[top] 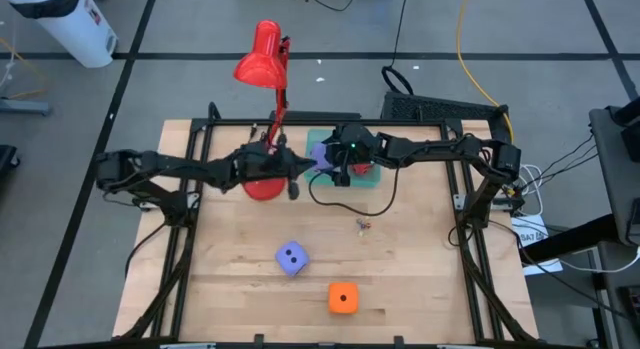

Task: Pick & Place Dice
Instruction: Put the light purple die into the green bin, then put the orange die into the green bin

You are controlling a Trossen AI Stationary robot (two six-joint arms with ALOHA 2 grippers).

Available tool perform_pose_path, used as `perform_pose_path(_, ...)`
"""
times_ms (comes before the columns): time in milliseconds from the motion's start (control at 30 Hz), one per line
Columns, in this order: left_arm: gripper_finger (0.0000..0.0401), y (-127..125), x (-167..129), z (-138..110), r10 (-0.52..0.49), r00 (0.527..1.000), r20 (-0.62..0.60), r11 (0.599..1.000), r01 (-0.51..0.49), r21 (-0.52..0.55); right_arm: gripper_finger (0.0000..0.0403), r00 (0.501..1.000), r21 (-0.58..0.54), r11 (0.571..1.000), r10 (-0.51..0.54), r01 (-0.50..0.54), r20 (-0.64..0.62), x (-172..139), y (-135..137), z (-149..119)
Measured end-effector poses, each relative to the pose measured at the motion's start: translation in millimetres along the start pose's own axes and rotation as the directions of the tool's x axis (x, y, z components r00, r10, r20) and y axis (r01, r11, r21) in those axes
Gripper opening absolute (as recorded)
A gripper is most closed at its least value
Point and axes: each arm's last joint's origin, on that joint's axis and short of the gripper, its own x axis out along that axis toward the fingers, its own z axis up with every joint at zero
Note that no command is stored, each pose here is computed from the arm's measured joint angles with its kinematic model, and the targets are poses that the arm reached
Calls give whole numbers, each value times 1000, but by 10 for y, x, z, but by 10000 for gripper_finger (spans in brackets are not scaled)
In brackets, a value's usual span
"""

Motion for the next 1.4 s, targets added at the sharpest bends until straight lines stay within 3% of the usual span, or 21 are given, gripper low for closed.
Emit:
perform_pose_path(467,0,277,369,-197,-11,991,-130,995,-2,-96,400,1000,-1,1000,5,-5,-10,1,3,-10)
perform_pose_path(900,0,361,452,-398,-18,980,-196,989,-11,-148,400,1000,-1,1000,21,-21,16,-5,2,13)
perform_pose_path(1033,0,329,405,-292,-28,986,-166,996,13,-91,400,1000,27,999,26,-26,18,-9,25,27)
perform_pose_path(1167,0,199,216,-21,-63,989,-131,998,62,-7,400,999,127,992,12,-18,44,-188,-17,119)
perform_pose_path(1400,0,-151,-450,476,-28,998,-64,994,35,101,400,996,214,977,-16,-4,93,-714,-107,312)
